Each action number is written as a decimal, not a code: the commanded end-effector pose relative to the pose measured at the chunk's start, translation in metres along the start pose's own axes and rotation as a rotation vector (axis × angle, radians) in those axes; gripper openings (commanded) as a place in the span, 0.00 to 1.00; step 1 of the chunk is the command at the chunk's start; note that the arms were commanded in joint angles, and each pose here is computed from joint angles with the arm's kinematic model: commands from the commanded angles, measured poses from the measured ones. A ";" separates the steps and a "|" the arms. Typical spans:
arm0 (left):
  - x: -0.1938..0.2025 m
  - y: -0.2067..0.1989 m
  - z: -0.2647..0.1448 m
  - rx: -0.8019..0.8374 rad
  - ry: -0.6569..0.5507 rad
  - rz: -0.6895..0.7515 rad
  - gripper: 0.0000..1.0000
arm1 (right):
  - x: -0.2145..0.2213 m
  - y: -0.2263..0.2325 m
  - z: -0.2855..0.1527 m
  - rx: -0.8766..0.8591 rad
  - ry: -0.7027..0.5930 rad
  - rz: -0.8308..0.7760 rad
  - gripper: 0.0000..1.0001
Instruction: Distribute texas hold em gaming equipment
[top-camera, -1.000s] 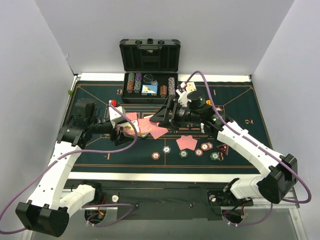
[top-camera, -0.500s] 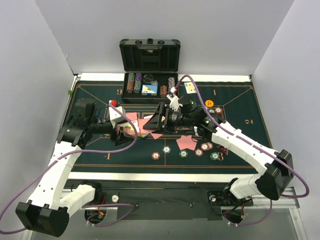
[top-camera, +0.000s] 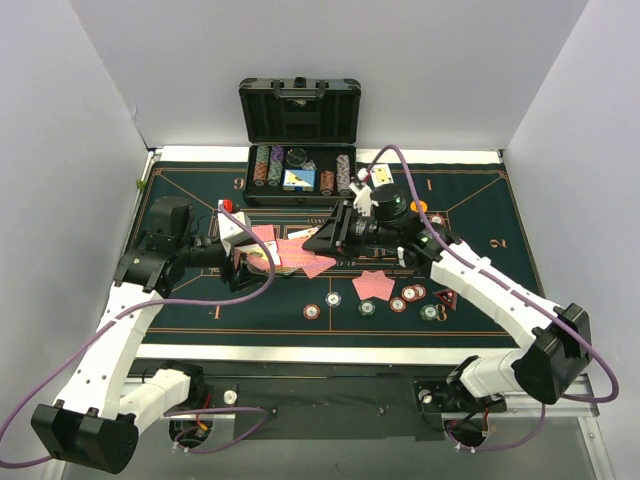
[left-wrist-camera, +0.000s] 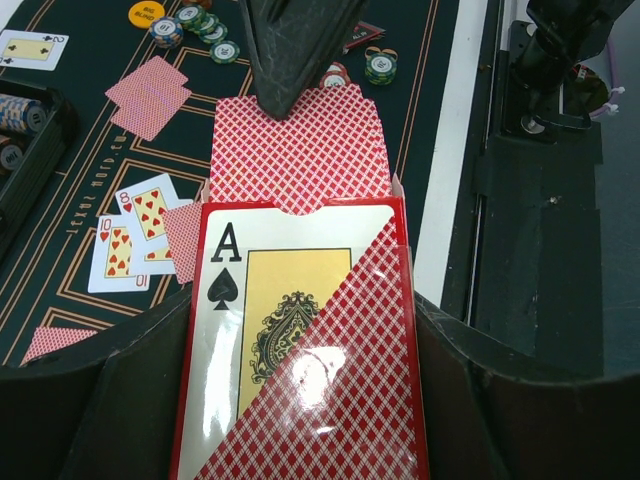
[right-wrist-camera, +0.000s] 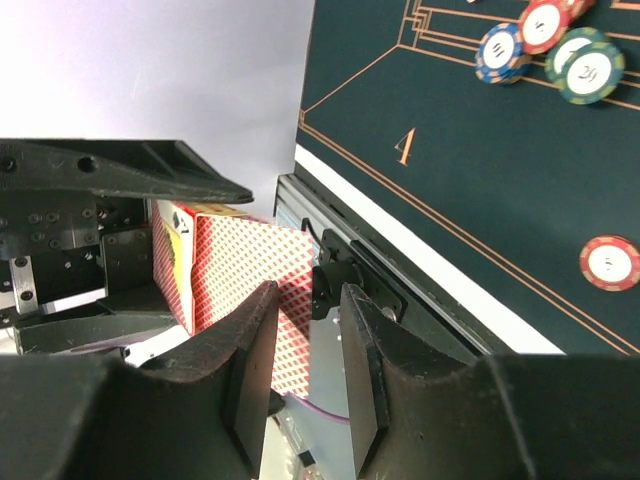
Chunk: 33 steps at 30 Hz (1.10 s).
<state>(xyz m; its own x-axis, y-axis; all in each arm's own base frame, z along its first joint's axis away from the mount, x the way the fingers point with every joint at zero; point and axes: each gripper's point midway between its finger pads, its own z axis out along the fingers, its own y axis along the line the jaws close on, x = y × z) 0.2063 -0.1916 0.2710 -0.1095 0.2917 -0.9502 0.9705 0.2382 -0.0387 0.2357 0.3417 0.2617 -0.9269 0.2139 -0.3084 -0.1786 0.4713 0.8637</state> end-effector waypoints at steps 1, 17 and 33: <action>-0.033 -0.002 -0.005 0.010 -0.086 0.108 0.01 | -0.001 0.001 -0.017 -0.008 -0.014 -0.007 0.27; -0.033 -0.002 -0.002 0.000 -0.122 0.084 0.01 | -0.008 0.034 -0.023 -0.124 -0.060 -0.006 0.65; -0.040 0.003 0.002 -0.037 -0.217 0.030 0.01 | 0.005 0.029 -0.002 -0.128 -0.026 0.031 0.40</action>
<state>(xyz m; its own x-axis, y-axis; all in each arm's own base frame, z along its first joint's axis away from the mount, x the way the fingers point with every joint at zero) 0.2130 -0.2007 0.2811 -0.1273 0.1494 -0.9806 0.9551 0.2850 -0.0806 0.2218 0.3564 0.2746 -0.9355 0.2293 -0.2689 -0.1656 0.3878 0.9067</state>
